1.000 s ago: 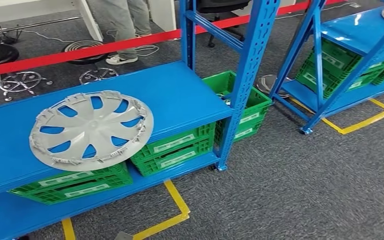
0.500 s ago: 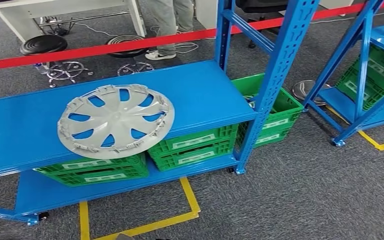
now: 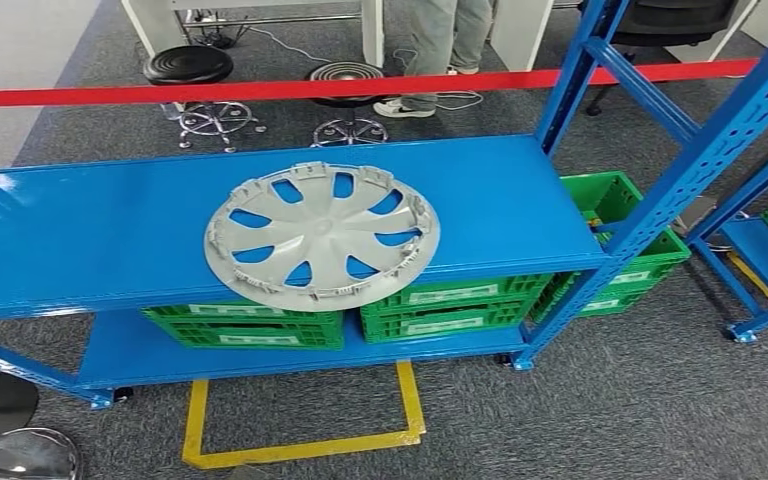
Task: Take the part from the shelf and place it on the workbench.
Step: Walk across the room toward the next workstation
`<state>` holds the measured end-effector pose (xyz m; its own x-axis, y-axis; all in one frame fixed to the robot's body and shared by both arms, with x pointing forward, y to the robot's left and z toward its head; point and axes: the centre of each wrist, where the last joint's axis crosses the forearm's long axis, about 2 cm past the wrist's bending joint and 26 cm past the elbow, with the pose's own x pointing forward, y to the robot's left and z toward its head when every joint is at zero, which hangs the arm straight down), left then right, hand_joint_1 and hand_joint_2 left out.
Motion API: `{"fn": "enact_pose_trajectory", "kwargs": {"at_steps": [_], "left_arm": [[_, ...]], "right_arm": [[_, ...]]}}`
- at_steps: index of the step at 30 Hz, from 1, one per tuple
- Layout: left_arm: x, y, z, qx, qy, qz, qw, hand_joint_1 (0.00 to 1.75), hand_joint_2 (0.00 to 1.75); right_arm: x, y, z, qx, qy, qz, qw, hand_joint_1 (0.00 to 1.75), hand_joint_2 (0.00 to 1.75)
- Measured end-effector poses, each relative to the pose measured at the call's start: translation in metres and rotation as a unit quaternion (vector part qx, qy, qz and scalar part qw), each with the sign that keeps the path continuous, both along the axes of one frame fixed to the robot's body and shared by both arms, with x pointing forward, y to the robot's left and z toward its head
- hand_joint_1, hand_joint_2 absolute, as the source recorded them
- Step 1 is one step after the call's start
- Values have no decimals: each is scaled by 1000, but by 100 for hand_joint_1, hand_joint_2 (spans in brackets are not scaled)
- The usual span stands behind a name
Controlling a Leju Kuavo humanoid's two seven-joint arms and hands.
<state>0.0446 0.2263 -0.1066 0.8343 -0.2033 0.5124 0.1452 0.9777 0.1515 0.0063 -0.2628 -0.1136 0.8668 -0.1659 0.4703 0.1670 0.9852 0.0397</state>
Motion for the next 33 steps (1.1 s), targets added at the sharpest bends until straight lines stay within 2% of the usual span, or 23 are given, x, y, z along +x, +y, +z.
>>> {"fn": "enact_pose_trajectory", "kwargs": {"at_steps": [7,11,14,18,33], "left_arm": [[0,0,0,0,0,-1,1000,0,0],[1,1,0,1,-1,-2,1000,0,175],[1,1,0,-1,-1,-3,1000,0,175],[1,0,0,-4,0,-5,1000,0,0],[1,2,0,-3,0,-5,1000,0,0]], "right_arm": [[0,-2,0,-2,2,-7,1000,0,0],[1,-2,0,-2,0,-9,1000,0,0],[2,-2,0,0,-8,-14,1000,0,0],[4,-2,0,4,-20,-20,1000,0,0],[4,-2,0,10,-46,-16,999,0,0]]}}
